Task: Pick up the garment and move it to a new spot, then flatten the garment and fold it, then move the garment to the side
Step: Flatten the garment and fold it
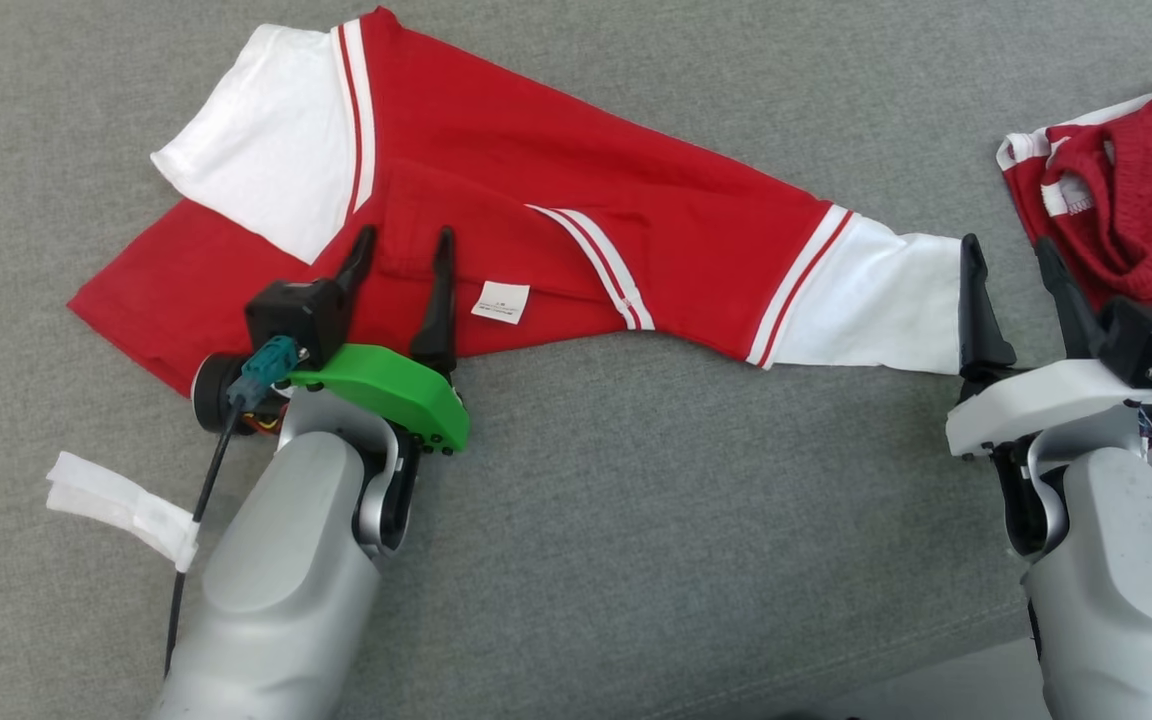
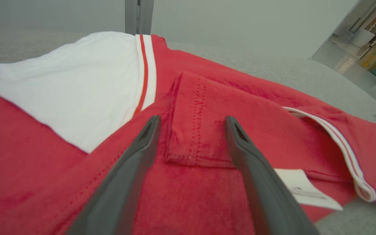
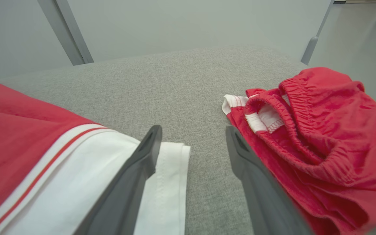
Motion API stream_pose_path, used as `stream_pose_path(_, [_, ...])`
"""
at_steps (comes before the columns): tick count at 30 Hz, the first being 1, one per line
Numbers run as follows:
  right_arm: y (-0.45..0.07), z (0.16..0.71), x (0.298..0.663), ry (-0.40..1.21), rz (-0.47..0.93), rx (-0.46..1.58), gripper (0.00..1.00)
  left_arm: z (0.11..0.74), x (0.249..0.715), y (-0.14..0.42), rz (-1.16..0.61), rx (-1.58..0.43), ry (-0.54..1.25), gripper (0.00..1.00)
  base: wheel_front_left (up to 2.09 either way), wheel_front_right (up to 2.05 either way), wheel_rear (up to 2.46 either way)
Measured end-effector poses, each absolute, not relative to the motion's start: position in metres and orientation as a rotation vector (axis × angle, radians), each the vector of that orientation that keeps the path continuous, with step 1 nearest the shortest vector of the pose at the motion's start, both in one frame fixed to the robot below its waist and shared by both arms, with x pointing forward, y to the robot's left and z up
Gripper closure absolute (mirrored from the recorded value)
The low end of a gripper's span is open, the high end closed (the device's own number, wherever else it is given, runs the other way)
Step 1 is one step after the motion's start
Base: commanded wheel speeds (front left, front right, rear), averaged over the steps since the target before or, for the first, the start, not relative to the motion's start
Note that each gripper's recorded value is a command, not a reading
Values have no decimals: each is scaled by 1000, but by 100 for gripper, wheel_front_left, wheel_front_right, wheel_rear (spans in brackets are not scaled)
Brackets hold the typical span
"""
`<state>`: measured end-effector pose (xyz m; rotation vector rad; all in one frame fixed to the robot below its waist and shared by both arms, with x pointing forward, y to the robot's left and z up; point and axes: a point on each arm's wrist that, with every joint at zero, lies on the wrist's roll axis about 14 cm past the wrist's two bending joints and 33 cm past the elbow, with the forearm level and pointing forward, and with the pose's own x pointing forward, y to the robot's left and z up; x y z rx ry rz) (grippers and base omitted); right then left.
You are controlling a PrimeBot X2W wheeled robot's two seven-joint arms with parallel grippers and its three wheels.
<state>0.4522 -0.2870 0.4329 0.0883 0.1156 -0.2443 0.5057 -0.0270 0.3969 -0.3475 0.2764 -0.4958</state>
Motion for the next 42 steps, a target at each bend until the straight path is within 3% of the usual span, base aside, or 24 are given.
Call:
stream_pose_path(6, [-284, 434, 453, 113, -235, 91, 0, 394, 499, -29, -523, -347, 292, 0, 0, 0, 0])
stream_pose_path(7, [-283, 434, 454, 113, -233, 92, 0, 394, 498, -30, -530, -346, 292, 69, 0, 0, 0])
stream_pose_path(8, [-282, 434, 454, 113, -230, 92, 0, 395, 497, -31, -536, -344, 292, 100, 0, 0, 0])
stream_pose_path(21, [-244, 431, 456, 123, -132, 96, 0, 454, 488, 16, -425, -414, 115, 100, 0, 0, 0])
stream_pose_path(34, [-124, 445, 458, 105, 199, 132, 0, 410, 395, 138, -33, -372, 238, 100, 0, 0, 0])
stream_pose_path(35, [-115, 449, 458, 96, 225, 131, 0, 405, 389, 142, -14, -371, 253, 69, 0, 0, 0])
stream_pose_path(36, [-105, 453, 458, 84, 255, 128, 0, 401, 382, 147, 11, -376, 269, 0, 0, 0, 0])
stream_pose_path(42, [-35, 471, 443, 39, 477, 81, 0, 409, 373, 163, 63, -363, 243, 0, 0, 0, 0])
